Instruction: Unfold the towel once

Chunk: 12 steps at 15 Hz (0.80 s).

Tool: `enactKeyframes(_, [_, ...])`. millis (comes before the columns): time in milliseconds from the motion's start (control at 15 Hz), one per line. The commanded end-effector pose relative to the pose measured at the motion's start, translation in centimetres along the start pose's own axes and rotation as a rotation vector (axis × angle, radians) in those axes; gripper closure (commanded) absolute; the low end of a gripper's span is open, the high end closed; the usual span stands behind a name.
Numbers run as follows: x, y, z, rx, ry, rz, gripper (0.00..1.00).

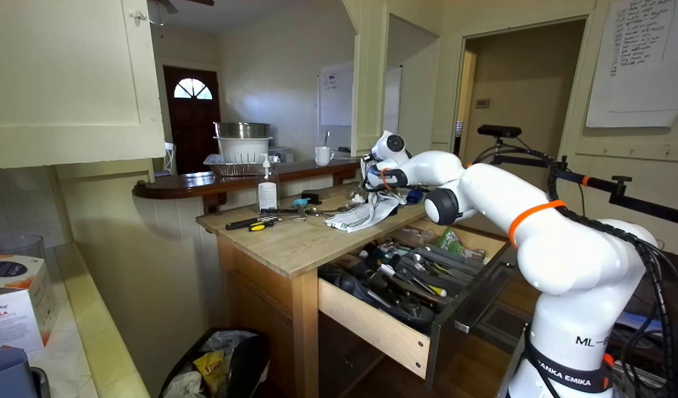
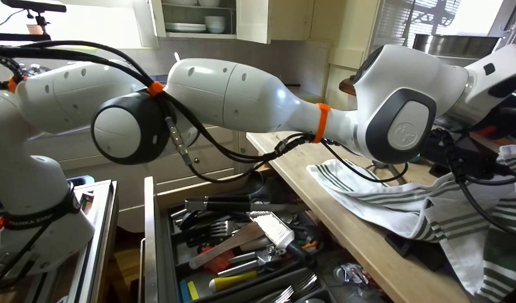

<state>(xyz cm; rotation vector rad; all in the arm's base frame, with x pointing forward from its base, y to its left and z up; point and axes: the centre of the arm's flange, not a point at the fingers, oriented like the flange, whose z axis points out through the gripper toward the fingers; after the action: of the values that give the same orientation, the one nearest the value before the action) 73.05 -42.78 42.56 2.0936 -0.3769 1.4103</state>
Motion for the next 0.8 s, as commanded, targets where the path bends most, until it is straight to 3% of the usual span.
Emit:
enactKeyframes(0, [4.0,-1.5,4.2,0.008,-0.041,0.058,0.23])
enactKeyframes(200, [5.8,-3.2,2.3,0.088,-0.152,0.123,0.01])
enactKeyframes(467, [9.1,-4.7,1.1,0.176,-0.244,0.292,0.00])
enactKeyframes(733, [11.7,-0.7,1.6,0.098,-0.302,0.463,0.01])
